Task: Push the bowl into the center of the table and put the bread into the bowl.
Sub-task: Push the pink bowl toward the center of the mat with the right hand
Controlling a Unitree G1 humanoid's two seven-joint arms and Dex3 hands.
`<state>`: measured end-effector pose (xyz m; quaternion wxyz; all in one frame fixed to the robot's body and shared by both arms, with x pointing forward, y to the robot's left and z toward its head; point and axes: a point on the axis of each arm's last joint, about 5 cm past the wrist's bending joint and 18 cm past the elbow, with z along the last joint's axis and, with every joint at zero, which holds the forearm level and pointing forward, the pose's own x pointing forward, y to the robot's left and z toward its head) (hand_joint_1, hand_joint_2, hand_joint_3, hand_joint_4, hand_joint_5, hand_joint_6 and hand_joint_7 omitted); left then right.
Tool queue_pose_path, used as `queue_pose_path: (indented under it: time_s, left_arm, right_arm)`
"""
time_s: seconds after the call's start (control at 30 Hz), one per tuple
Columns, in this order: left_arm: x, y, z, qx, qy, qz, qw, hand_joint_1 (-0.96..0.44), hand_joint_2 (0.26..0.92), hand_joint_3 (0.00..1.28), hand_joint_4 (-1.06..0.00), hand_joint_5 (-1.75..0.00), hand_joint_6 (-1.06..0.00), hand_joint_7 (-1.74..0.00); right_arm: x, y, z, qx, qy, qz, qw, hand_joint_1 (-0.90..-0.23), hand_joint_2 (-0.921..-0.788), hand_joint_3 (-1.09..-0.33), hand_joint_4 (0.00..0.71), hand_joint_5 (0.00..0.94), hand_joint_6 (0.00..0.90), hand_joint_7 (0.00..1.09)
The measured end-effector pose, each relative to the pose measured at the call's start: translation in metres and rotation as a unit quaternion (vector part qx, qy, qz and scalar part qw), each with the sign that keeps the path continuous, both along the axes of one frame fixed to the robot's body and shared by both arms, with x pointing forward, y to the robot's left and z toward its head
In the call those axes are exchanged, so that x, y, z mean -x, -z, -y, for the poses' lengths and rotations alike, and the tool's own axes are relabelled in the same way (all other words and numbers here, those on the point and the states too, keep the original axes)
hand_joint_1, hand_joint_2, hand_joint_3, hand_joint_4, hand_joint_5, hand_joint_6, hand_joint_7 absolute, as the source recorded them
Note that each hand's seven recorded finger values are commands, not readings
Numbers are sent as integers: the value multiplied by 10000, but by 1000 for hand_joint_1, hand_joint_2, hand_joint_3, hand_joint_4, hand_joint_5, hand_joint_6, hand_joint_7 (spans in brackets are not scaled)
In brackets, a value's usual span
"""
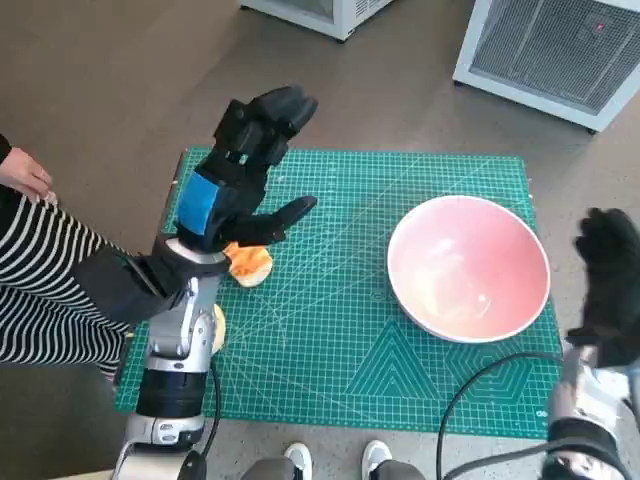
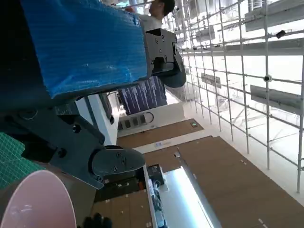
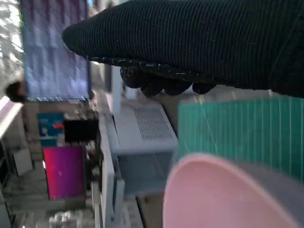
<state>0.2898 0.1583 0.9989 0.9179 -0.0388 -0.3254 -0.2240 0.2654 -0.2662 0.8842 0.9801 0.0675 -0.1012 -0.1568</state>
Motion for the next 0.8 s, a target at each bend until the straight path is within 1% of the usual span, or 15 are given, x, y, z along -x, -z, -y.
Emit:
queue_pose_path:
  time_s: [0.07,0.27,0.47,0.73,0.8]
  left_arm:
    - [0,-1,-6,0,2,-4,10000,-249,784,442,-81,-376,1,-742]
    - [1,-7,-31,2,26,6,10000,-253,788,431,-79,-366,1,-730]
    - [14,-20,-71,-36,-6,44,10000,-261,833,341,-109,-268,1,-709]
    - [31,-7,-114,-81,-73,23,9999,-269,854,296,-122,-217,1,-700]
    - [34,1,-122,-74,-101,1,9999,-269,869,266,-138,-186,1,-698]
  right_arm:
    - [-29,15,-53,-137,-81,-37,9999,-578,-921,-849,90,0,11,404]
    - [-97,53,-202,-398,-365,-150,9984,-585,-921,-861,87,0,21,399]
    - [-154,77,-354,-606,-592,-243,9961,-581,-921,-870,85,0,38,399]
    - [-256,42,-562,-752,-987,-240,9920,-584,-921,-865,81,0,32,386]
    - [-285,23,-610,-776,-1108,-228,9905,-580,-921,-865,79,0,28,382]
